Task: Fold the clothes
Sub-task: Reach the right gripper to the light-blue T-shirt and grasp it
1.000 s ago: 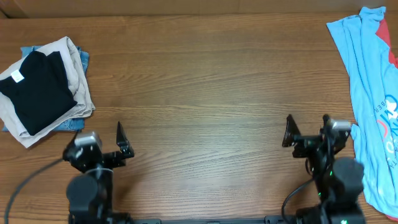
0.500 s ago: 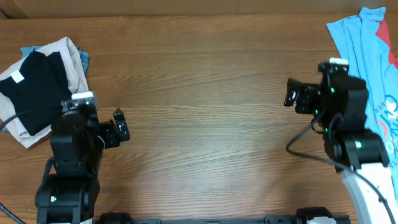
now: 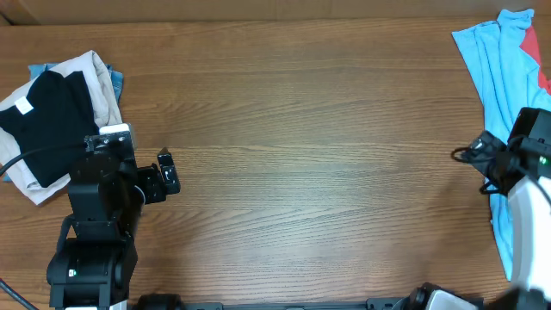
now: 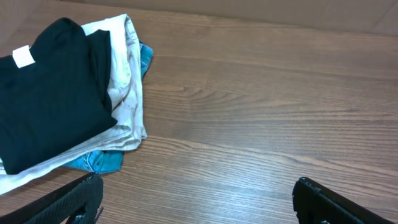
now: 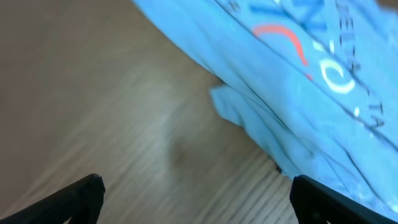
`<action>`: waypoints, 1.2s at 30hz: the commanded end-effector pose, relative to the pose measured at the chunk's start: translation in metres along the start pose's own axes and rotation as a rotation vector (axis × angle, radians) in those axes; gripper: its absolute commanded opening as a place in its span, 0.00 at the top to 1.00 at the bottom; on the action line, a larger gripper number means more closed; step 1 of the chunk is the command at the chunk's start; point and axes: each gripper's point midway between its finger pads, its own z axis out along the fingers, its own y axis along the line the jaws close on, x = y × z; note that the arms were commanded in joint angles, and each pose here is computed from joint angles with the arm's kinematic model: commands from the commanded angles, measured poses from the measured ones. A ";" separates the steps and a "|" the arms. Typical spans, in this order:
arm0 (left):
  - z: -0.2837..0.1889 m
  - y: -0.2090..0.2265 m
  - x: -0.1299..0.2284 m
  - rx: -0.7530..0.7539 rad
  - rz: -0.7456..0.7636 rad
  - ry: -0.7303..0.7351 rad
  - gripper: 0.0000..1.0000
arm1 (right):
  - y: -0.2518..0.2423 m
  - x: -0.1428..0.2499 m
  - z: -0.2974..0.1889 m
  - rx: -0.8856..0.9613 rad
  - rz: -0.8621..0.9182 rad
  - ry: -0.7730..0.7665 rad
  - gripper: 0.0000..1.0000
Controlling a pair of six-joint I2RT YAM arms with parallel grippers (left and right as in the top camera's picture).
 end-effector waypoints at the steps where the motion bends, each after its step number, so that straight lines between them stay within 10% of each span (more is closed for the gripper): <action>1: -0.006 -0.001 -0.011 0.012 -0.009 -0.030 0.00 | -0.018 0.009 0.037 0.079 0.055 0.108 0.02; 18: -0.006 -0.001 -0.010 0.012 -0.009 -0.026 0.00 | -0.055 0.032 0.106 0.203 0.120 0.263 0.09; 31: -0.006 -0.001 -0.010 0.012 -0.009 -0.026 0.00 | -0.057 0.036 0.112 0.209 0.127 0.282 0.92; 36: -0.006 -0.001 -0.010 0.012 -0.008 -0.027 0.00 | -0.056 0.031 0.108 0.205 0.159 0.268 0.96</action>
